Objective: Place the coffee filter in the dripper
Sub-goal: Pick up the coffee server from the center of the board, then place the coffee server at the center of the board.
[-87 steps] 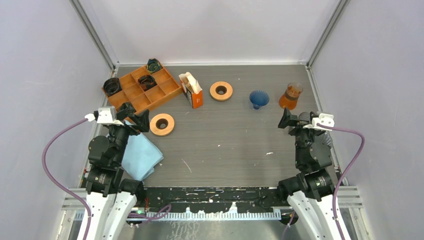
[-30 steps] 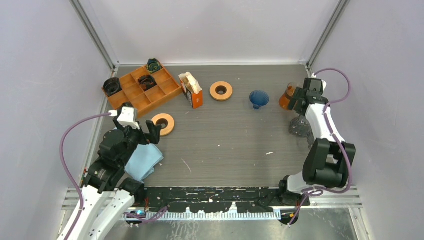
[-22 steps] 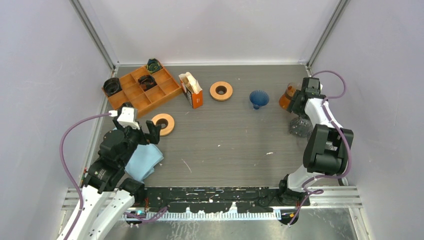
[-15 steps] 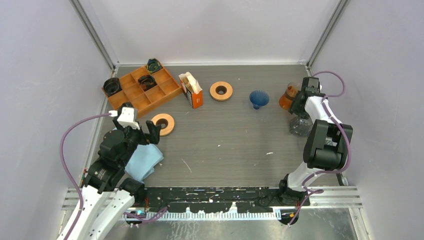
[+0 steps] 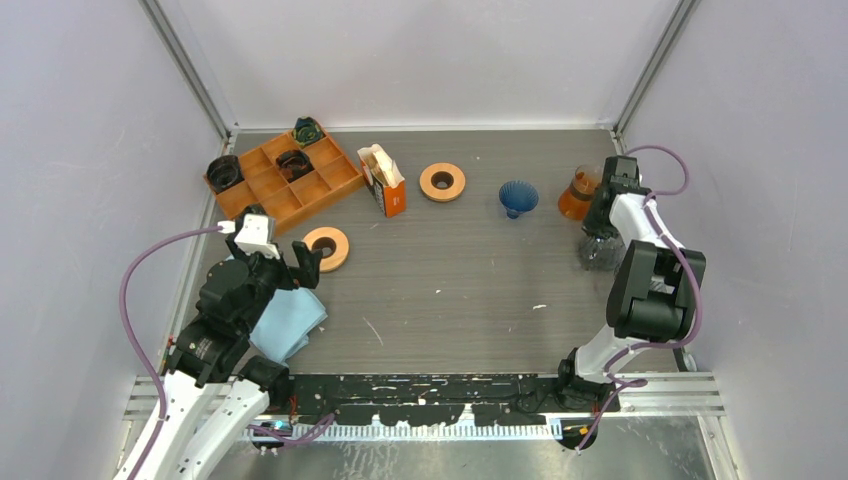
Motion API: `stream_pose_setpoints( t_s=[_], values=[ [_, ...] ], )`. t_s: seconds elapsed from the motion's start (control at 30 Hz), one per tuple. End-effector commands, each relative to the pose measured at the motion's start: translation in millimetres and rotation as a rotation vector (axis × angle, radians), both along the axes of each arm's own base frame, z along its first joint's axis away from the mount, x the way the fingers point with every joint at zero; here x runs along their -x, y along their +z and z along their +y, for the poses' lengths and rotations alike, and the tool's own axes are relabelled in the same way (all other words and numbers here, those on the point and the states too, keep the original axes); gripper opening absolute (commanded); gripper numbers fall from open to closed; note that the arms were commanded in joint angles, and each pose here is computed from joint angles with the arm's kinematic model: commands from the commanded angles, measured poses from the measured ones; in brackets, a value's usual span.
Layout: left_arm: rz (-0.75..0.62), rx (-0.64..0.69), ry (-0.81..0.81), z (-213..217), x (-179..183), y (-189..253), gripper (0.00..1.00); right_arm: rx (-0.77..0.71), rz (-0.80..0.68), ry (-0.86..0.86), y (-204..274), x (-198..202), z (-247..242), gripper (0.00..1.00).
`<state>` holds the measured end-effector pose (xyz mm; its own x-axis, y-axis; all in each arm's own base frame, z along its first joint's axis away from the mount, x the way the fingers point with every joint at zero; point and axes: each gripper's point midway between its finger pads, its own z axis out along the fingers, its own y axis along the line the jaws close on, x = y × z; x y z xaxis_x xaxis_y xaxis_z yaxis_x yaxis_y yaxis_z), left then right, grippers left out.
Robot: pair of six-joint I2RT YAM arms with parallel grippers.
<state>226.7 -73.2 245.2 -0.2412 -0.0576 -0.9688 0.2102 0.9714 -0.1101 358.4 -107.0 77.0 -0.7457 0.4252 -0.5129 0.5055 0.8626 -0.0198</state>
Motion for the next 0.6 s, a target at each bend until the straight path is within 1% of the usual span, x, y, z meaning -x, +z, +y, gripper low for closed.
stream_pose_setpoints(
  t_s=[0.0,0.07,0.27,0.57],
  values=[
    [-0.034,-0.008,-0.015,-1.9,-1.2,9.0,0.99,0.021,-0.098,0.025,34.9,-1.9,4.5,0.04],
    [-0.033,-0.011,-0.015,-1.7,-1.4,8.9,0.99,0.021,-0.103,0.047,38.3,-1.9,12.1,0.01],
    [-0.026,-0.021,-0.002,0.4,-2.8,8.3,0.99,0.034,-0.102,0.149,48.9,-0.8,46.3,0.01],
    [-0.01,-0.03,0.004,1.3,-4.1,6.5,0.99,0.092,-0.06,0.432,68.4,8.2,121.1,0.01]
  ],
)
